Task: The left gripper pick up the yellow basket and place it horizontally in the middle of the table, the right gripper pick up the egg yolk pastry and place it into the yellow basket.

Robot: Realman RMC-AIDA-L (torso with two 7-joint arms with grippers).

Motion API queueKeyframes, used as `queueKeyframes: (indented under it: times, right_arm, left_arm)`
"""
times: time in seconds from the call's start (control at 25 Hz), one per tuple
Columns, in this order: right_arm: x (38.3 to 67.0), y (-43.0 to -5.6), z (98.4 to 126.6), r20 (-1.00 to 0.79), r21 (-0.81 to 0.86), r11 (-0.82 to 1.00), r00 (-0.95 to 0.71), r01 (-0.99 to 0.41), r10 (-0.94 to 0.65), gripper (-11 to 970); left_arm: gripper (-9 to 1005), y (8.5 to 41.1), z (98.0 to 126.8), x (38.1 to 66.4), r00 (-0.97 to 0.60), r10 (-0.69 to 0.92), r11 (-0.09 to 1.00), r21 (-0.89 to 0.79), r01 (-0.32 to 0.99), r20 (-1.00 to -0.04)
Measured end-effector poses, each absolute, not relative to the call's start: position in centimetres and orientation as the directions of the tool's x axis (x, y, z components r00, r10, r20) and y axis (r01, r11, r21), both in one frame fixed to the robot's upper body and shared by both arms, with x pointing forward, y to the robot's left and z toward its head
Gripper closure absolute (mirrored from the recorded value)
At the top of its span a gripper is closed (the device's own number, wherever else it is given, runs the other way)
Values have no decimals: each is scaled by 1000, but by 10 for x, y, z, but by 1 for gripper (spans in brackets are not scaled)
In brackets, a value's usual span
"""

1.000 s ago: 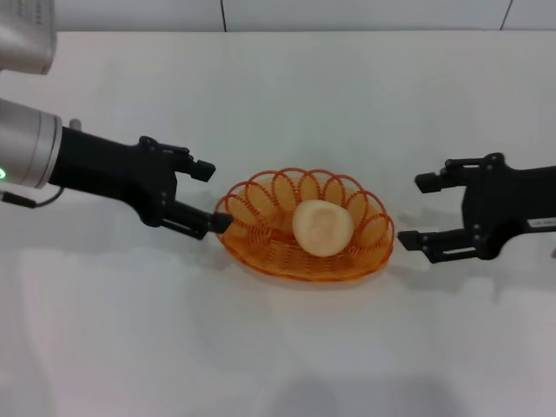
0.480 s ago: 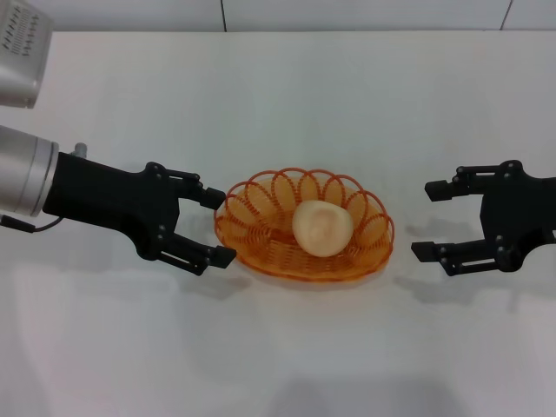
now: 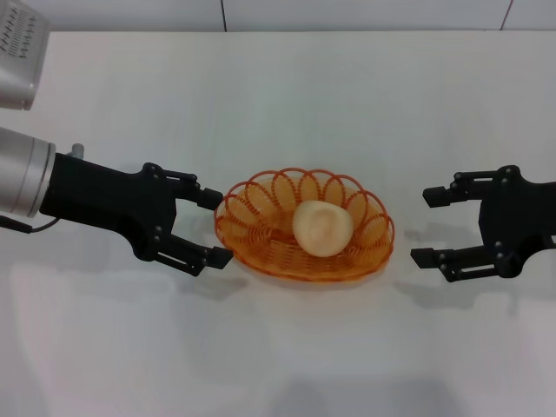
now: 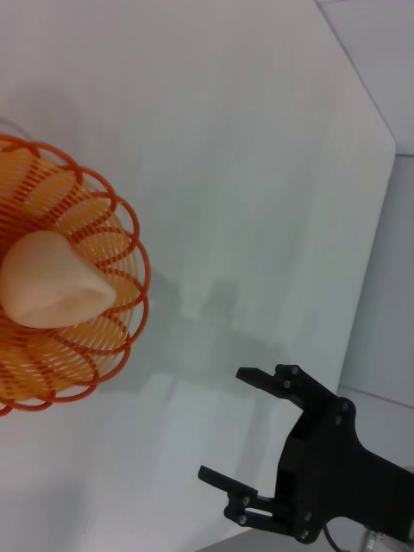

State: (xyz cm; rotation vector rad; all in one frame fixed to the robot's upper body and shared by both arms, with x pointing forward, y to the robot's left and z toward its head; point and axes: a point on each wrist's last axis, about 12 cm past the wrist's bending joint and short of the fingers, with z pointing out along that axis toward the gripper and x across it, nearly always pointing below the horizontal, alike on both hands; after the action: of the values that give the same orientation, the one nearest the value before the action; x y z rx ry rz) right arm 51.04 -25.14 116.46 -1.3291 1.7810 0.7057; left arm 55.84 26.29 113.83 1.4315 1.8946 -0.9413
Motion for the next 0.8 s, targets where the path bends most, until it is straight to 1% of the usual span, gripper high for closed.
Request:
queueKeyframes:
  times: [0.6, 0.8]
  right_arm:
    - [509, -250, 1166, -839, -17, 281, -139, -959, -525, 196]
    - [509, -250, 1166, -838, -15, 279, -140, -960, -527, 196]
  left_arm:
    - [121, 262, 1138, 558, -259, 557, 175, -193, 965, -789]
    - [121, 268, 1137, 556, -271, 548, 192, -196, 962, -791]
